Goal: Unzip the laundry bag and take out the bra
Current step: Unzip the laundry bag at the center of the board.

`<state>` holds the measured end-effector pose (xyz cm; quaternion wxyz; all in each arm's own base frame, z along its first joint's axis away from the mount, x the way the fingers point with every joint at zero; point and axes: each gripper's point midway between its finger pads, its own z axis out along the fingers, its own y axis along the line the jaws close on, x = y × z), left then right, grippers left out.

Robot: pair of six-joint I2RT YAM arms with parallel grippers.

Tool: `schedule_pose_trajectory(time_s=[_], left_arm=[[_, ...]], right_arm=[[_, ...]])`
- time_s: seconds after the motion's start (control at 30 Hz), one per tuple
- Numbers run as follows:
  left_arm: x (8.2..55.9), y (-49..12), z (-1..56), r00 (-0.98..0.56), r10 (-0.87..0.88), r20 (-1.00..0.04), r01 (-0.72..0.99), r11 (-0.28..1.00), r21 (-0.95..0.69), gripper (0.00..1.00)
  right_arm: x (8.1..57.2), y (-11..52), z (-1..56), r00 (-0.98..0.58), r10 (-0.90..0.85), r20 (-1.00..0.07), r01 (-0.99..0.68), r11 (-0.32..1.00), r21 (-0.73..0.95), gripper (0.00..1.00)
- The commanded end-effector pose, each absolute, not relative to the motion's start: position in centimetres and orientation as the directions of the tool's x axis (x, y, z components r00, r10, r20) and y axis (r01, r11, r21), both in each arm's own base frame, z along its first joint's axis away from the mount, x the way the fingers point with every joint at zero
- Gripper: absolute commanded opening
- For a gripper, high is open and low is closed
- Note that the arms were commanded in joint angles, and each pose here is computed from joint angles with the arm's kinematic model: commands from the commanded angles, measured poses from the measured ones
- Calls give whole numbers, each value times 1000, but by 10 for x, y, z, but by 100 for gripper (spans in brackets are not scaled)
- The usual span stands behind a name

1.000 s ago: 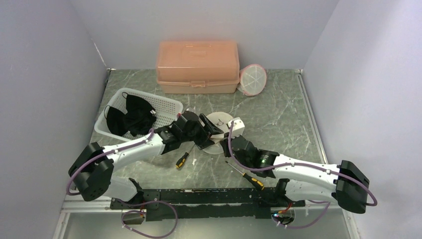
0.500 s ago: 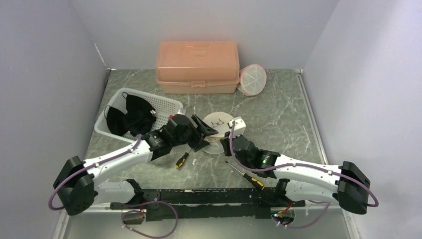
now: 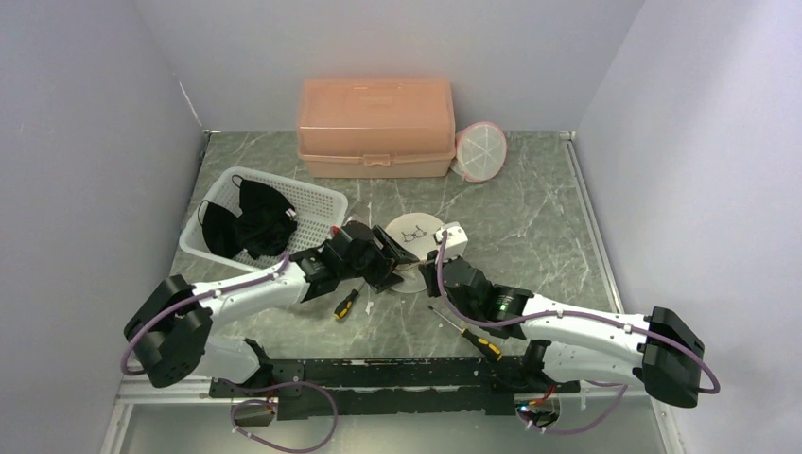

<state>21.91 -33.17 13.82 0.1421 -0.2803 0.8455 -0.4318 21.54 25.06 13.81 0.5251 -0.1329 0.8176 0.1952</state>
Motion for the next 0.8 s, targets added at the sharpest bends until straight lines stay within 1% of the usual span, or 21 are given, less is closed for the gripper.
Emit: schedule_pose_trajectory(time_s=[0.0,0.1,0.17,0.3,0.4,0.6,0.63,0.77], left_arm=[[233,-351,165,-802,-597,1,-304,408,-861,71],[238,-353,160,-795,-607,1,-308,403,-862,69],[240,-354,159,-794,-608,-3,-305,402,-863,64],[241,-353,157,-791,-612,-6,-302,398,-866,51],[242,-349,155,-788,-615,-13,-298,400,-867,38],[242,-338,160,-796,-602,-70,-256,438,-862,5],[243,-336,159,-799,-597,-74,-250,442,-862,3],[244,-328,159,-819,-568,-79,-223,443,-868,3]], right_arm=[[218,254,153,-381,26,-924,-431,879,203,0],[216,254,151,-385,25,-923,-436,876,206,0],[215,254,148,-388,21,-921,-439,875,205,0],[213,251,144,-394,17,-919,-438,875,204,0],[212,248,142,-392,8,-920,-439,877,195,0],[213,235,141,-360,-20,-933,-434,888,148,0],[214,232,140,-357,-25,-934,-427,893,140,0],[224,217,131,-385,-24,-923,-362,923,127,0]])
